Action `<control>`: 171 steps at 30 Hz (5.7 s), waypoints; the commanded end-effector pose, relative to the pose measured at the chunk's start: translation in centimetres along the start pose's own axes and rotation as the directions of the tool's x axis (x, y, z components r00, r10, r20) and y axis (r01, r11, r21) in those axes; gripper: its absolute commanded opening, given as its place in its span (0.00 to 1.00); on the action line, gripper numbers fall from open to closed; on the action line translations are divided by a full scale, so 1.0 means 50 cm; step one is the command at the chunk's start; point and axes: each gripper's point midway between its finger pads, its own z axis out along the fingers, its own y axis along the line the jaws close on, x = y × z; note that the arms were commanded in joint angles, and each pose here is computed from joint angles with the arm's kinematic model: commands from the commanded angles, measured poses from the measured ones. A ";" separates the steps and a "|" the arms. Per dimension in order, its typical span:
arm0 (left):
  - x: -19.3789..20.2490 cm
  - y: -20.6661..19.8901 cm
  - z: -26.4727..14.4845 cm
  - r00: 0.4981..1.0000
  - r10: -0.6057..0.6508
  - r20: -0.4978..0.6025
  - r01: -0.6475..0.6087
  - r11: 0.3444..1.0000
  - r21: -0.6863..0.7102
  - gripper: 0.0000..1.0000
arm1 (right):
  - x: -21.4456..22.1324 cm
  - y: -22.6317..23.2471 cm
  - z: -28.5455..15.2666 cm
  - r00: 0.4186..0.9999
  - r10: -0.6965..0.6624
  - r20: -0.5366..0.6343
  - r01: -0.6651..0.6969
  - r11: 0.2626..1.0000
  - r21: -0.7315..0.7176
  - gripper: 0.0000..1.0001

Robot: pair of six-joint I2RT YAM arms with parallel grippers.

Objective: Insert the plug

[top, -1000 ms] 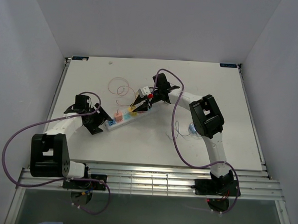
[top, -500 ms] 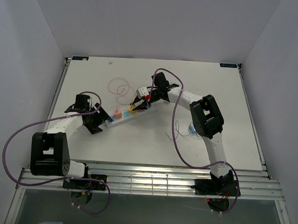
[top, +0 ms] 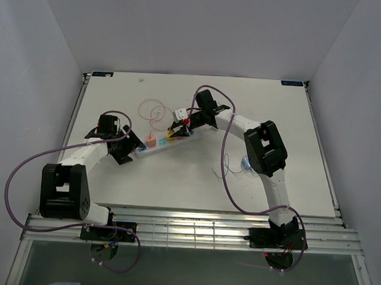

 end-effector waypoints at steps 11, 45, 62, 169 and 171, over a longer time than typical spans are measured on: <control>-0.025 -0.041 0.008 0.999 0.026 0.042 -0.027 0.999 0.030 0.86 | 0.107 -0.010 -0.054 0.958 0.189 -0.215 -0.165 0.978 0.125 0.12; -0.147 -0.079 0.101 0.987 0.022 0.162 -0.018 0.999 -0.027 0.68 | 0.193 0.042 -0.056 0.877 0.240 -0.416 -0.204 0.970 0.129 0.08; -0.093 -0.044 0.156 0.997 0.048 0.060 -0.044 0.996 -0.076 0.24 | 0.258 0.040 -0.096 0.739 0.406 -0.538 -0.271 0.910 0.314 0.08; -0.039 -0.050 0.183 0.985 0.171 -0.019 -0.172 0.980 -0.096 0.21 | 0.229 -0.061 -0.174 0.809 0.520 -0.273 -0.359 0.805 0.472 0.08; -0.038 -0.047 0.183 0.985 0.171 -0.022 -0.173 0.980 -0.103 0.21 | 0.238 -0.061 -0.193 0.795 0.542 -0.272 -0.375 0.792 0.482 0.08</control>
